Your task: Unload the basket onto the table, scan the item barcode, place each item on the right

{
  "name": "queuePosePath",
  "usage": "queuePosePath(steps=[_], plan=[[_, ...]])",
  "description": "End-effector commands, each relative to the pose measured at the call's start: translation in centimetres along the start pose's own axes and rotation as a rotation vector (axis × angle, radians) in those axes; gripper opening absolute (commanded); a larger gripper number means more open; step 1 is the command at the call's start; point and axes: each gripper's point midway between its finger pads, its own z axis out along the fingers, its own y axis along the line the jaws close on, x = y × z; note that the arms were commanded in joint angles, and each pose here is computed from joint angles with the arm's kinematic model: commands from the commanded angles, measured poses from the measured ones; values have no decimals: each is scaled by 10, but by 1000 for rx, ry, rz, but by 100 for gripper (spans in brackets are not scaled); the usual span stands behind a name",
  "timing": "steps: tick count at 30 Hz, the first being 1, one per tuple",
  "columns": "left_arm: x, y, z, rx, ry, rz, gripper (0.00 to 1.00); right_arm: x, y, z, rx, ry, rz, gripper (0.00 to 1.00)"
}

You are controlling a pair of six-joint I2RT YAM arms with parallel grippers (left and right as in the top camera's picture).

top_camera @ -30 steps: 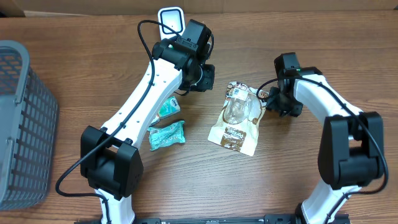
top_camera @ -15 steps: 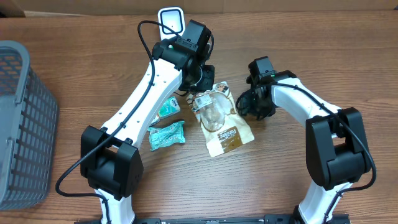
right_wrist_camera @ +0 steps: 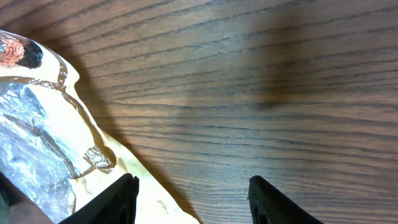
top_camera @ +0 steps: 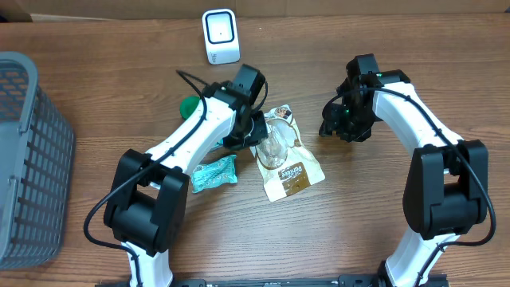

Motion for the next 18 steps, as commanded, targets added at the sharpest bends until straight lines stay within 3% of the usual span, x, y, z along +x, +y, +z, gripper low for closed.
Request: queuePosePath(steps=[1, 9, 18], plan=[[14, 8, 16, -8, 25, -94, 4, -6, 7, -8, -20, -28, -24, 56], [9, 0, 33, 61, -19, -66, 4, -1, 5, -8, -15, -6, -20, 56], [-3, -12, 31, 110, -74, 102, 4, 9, 6, -8, -25, 33, -17, 56]])
